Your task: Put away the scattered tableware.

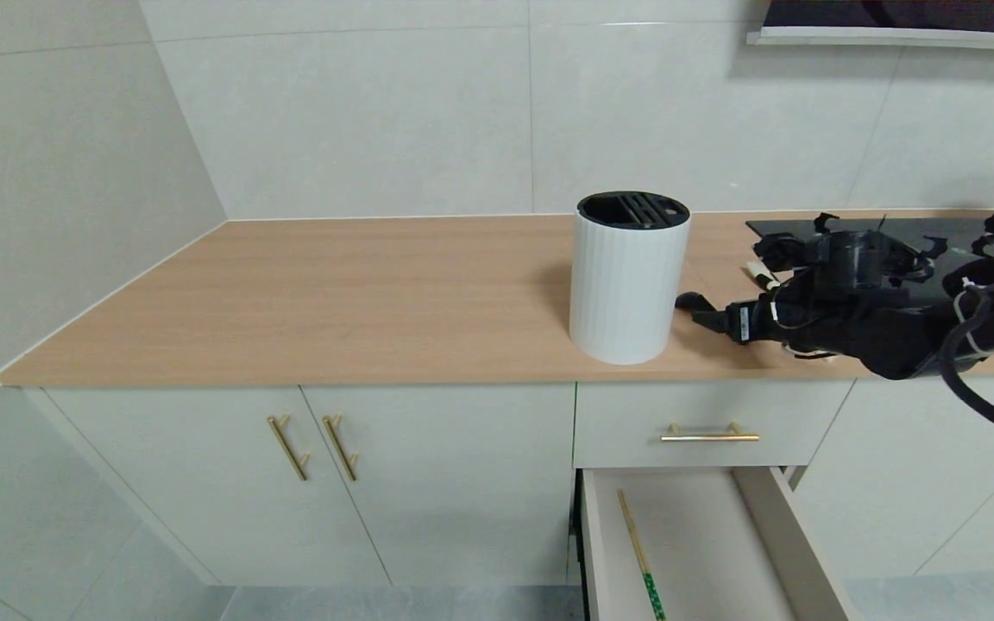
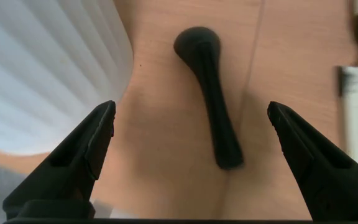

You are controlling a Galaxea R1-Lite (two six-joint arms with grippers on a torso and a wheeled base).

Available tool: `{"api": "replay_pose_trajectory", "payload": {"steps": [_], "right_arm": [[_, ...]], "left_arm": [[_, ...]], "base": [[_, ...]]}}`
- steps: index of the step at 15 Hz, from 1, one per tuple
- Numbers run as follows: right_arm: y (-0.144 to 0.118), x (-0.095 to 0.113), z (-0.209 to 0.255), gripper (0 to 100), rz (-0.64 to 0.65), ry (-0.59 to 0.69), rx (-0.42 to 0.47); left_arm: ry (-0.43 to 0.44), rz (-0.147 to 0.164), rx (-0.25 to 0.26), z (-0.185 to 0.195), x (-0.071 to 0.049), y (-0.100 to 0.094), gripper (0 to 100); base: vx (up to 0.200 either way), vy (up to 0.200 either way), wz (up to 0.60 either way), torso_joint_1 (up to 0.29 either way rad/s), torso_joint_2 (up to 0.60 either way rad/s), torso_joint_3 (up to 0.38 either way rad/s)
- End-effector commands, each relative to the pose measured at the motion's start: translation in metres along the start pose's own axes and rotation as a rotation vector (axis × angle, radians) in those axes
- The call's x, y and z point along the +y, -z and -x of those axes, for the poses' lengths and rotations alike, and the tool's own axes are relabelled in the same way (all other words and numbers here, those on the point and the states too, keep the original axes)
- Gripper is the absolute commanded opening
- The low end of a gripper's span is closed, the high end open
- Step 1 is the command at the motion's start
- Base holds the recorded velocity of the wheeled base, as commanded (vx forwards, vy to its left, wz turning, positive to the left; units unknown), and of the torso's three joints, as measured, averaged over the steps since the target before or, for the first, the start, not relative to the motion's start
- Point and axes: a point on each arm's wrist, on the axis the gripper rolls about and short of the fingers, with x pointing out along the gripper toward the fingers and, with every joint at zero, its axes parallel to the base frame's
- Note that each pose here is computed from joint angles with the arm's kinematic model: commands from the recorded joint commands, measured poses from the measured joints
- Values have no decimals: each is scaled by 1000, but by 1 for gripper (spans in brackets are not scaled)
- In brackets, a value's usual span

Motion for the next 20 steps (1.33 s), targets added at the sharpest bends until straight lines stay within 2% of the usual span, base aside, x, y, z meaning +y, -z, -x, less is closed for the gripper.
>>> {"api": "replay_pose_trajectory", "payload": {"steps": [1,13,14,20], "right_arm": [[16,-5,-16,100,-9,6,36],[25,-16,-34,100,-14,71,24],[25,-16,-35,0,-14,71,24],[25,-16,-34,0,-15,71,24]], "left_arm": [[-1,1,0,0,0,0,100],[-1,1,0,0,0,0,100],[-1,1,0,0,0,0,100],[-1,-1,0,0,0,0,100]], "base": [[0,0,0,0,0,0],[0,0,0,0,0,0],[0,0,0,0,0,0],[0,0,0,0,0,0]]}}
